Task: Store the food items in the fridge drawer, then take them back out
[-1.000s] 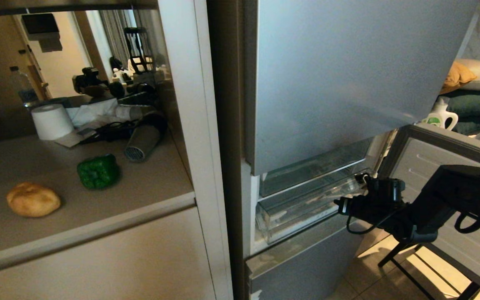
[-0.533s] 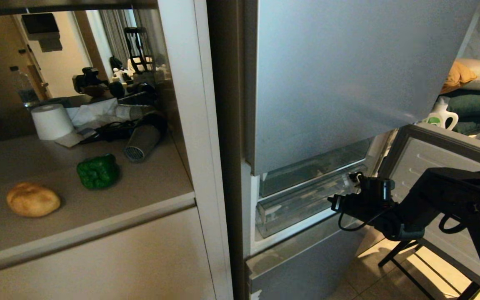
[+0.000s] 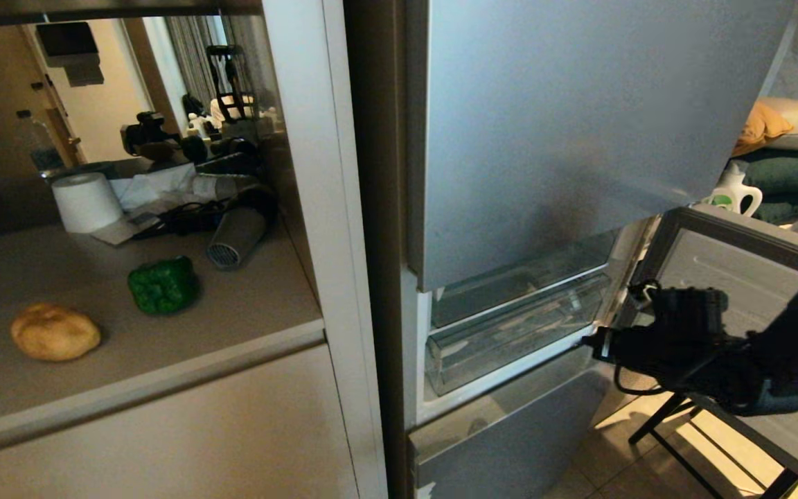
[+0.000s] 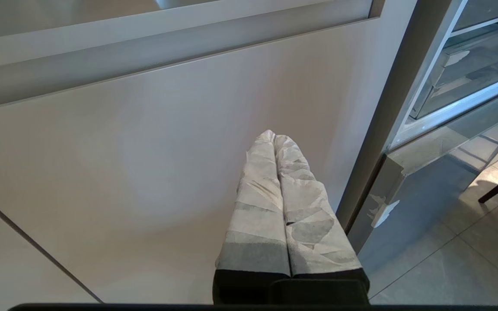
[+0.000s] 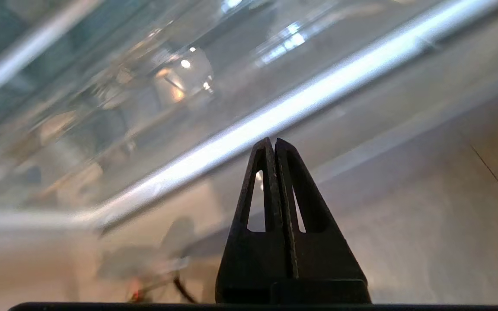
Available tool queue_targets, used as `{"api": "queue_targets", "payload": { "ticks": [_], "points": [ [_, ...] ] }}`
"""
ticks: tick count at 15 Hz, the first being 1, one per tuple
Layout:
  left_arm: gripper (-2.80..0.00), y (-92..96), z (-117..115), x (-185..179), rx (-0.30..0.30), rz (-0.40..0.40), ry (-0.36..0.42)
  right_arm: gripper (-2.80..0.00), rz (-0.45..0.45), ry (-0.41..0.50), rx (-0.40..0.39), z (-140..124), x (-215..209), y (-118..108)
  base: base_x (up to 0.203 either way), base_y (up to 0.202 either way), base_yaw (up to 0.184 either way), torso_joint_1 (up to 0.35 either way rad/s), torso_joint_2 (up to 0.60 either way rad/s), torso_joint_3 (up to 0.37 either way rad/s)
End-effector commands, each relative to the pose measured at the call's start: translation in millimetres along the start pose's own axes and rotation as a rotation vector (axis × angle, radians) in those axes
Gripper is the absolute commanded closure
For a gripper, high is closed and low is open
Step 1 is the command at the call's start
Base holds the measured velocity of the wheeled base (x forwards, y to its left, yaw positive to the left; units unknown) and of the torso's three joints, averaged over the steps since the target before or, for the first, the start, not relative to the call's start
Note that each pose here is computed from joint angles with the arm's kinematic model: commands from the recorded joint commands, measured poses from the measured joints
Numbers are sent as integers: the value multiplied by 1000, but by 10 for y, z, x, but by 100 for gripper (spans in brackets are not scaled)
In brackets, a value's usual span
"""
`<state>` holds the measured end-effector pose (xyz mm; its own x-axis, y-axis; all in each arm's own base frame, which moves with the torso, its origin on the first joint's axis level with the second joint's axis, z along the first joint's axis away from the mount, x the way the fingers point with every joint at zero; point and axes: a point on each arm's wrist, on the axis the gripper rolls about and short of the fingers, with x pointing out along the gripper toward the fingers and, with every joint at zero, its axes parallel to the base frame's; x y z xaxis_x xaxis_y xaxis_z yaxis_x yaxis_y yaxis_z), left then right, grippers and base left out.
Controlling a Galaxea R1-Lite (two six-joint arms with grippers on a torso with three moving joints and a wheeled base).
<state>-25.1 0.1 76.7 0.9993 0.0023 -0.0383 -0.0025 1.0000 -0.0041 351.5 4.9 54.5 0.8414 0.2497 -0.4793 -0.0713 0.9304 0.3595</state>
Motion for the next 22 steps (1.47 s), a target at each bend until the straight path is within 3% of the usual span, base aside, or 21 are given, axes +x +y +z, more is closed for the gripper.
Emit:
{"api": "queue_targets", "payload": {
  "ticks": [1,3,5,10,15,18,22],
  "points": [
    [0,0,-1,0,0,1,0,0,22,-116,-31,224,-755,228,0,0,0,0,0,0],
    [0,0,3,-1,0,1,-1,0,10,-131,-61,24,-1365,312,0,0,0,0,0,0],
    [0,0,-1,0,0,1,0,0,-3,-158,-118,-346,-1946,364,0,0,0,0,0,0],
    [0,0,0,0,0,1,0,0,-120,-314,-217,-1032,-2872,424,0,0,0,0,0,0],
    [0,0,-1,0,0,1,0,0,-163,-437,-374,-1667,-3207,343,0,0,0,0,0,0],
    [0,0,1,-1,1,1,-1,0,-164,-546,-463,-1816,-3274,316,0,0,0,0,0,0],
    [0,0,2,-1,0,1,-1,0,-167,-523,-473,-1834,-3257,304,0,0,0,0,0,0]
  ]
}}
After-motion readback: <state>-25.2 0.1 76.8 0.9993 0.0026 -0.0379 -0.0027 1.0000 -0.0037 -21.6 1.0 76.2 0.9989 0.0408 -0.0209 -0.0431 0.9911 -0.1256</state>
